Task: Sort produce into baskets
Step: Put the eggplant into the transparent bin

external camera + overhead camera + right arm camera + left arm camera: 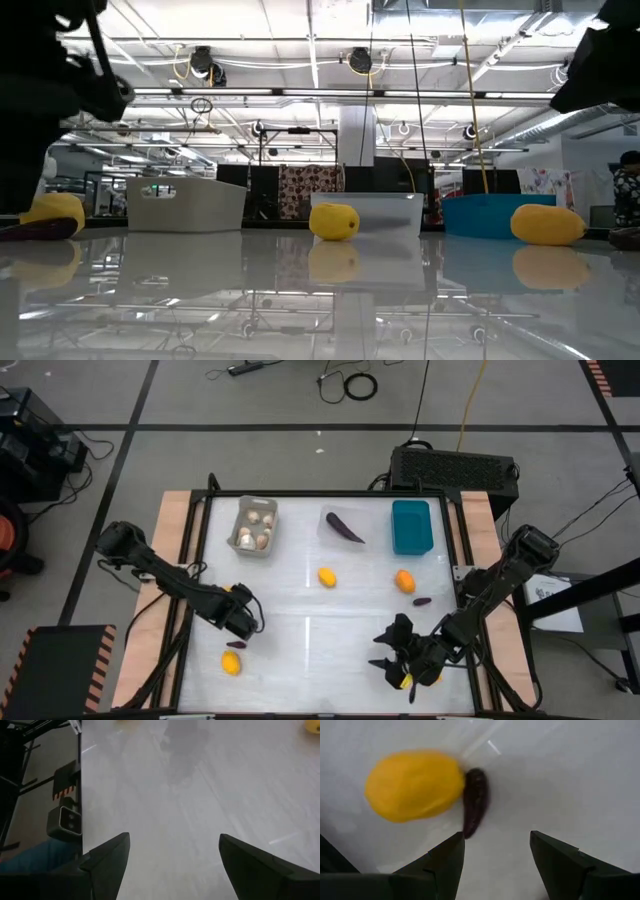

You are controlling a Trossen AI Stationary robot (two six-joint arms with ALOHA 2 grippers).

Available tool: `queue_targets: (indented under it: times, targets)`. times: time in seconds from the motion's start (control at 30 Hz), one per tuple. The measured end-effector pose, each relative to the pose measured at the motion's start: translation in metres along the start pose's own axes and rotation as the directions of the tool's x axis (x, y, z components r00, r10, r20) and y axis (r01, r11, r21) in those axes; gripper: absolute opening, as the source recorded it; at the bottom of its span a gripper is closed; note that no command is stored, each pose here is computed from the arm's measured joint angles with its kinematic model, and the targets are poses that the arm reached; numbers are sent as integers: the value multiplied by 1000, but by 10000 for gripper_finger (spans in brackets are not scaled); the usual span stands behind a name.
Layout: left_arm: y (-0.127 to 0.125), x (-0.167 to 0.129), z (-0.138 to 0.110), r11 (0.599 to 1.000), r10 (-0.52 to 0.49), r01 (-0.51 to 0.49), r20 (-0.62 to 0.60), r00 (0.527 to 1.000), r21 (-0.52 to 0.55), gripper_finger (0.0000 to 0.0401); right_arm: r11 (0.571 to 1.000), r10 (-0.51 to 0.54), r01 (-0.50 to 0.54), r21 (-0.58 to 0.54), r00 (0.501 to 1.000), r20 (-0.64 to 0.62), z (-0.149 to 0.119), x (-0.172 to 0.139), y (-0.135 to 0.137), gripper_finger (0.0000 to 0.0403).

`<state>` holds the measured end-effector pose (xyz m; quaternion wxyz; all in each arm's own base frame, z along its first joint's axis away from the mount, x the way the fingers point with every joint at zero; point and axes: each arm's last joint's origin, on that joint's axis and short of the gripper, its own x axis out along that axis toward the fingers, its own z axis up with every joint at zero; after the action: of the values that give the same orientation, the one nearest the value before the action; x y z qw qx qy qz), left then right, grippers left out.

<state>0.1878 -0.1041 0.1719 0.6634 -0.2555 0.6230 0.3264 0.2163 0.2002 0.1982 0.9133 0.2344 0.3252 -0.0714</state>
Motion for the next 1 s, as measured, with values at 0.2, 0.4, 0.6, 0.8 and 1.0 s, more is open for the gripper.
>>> queue_targets:
  times: [0.2,0.4,0.6,0.8,1.0]
  targets:
    - [6,7,0,999,40,-40,47,998,3,233,1000,10,-10,-8,1000,-5,-3,-2,2,299]
    - [5,7,1,999,36,-37,58,998,20,233,1000,10,-10,-8,1000,-4,-3,-2,2,299]
    - [6,8,7,999,33,-35,52,998,38,233,1000,10,-10,-8,1000,-4,-3,-2,2,299]
    - [6,9,16,998,1,-2,17,1000,60,233,1000,13,-13,-13,1000,-6,-4,-3,3,299]
    - [10,10,27,998,7,-8,9,1000,70,233,1000,12,-12,-16,1000,-7,-4,-3,2,299]
